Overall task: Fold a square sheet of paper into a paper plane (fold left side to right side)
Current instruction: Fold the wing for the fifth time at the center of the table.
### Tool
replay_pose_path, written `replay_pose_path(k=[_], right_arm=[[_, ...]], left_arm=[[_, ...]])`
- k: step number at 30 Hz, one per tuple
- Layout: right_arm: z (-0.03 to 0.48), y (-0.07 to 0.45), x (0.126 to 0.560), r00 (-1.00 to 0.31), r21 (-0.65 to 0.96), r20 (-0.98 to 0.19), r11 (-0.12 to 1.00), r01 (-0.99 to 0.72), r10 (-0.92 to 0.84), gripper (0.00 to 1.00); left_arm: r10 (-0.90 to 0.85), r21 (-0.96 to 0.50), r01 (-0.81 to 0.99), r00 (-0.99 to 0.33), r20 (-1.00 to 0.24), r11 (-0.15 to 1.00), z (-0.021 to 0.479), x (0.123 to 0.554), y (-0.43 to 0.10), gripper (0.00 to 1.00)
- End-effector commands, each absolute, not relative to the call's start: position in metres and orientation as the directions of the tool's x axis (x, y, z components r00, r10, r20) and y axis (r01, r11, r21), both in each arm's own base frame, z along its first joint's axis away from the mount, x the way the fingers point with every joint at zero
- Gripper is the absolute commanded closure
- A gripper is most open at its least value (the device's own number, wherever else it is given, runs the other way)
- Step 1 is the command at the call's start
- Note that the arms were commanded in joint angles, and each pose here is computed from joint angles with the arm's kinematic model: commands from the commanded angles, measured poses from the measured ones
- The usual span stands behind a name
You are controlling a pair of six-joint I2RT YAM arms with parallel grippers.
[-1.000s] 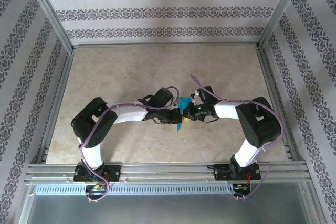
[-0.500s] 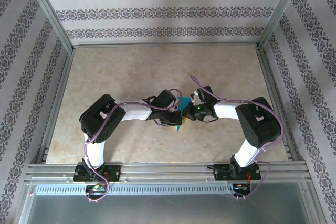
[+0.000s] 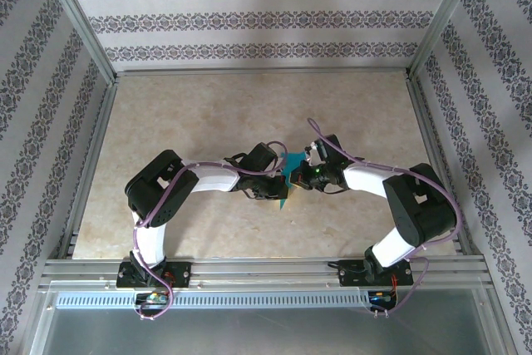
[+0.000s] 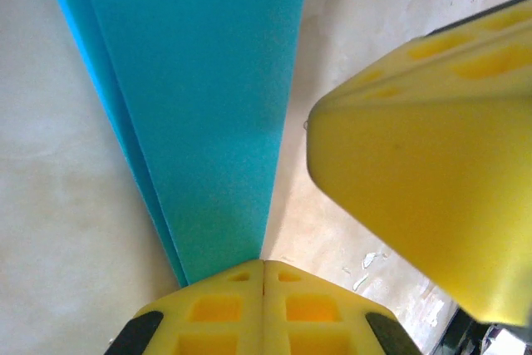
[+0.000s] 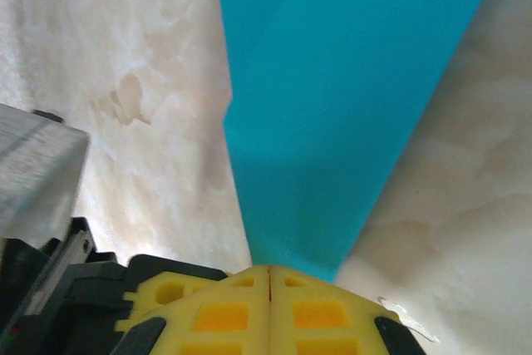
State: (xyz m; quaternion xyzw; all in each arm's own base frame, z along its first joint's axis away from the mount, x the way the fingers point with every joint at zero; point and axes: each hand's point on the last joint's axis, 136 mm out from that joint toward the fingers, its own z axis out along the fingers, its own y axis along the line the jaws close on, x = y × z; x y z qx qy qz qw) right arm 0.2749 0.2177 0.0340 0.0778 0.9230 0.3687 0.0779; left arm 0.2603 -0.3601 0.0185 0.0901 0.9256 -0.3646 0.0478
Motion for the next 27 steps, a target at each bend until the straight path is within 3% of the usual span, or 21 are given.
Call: replay_pose_path(k=[1, 27], right_arm=[[0.018, 0.218, 0.268, -0.978, 0.676, -0.052, 0.728, 0.116, 0.204, 1.00], [0.038, 0.219, 0.302, -0.972, 0.701, -0.162, 0.713, 0.008, 0.170, 1.00]], left_arm=[[0.122, -0.554, 0.139, -0.990, -0.068, 0.821, -0.019, 0.243, -0.329, 1.00], [0.125, -0.534, 0.140, -0.990, -0.064, 0.834, -0.020, 0.240, -0.323, 1.00]])
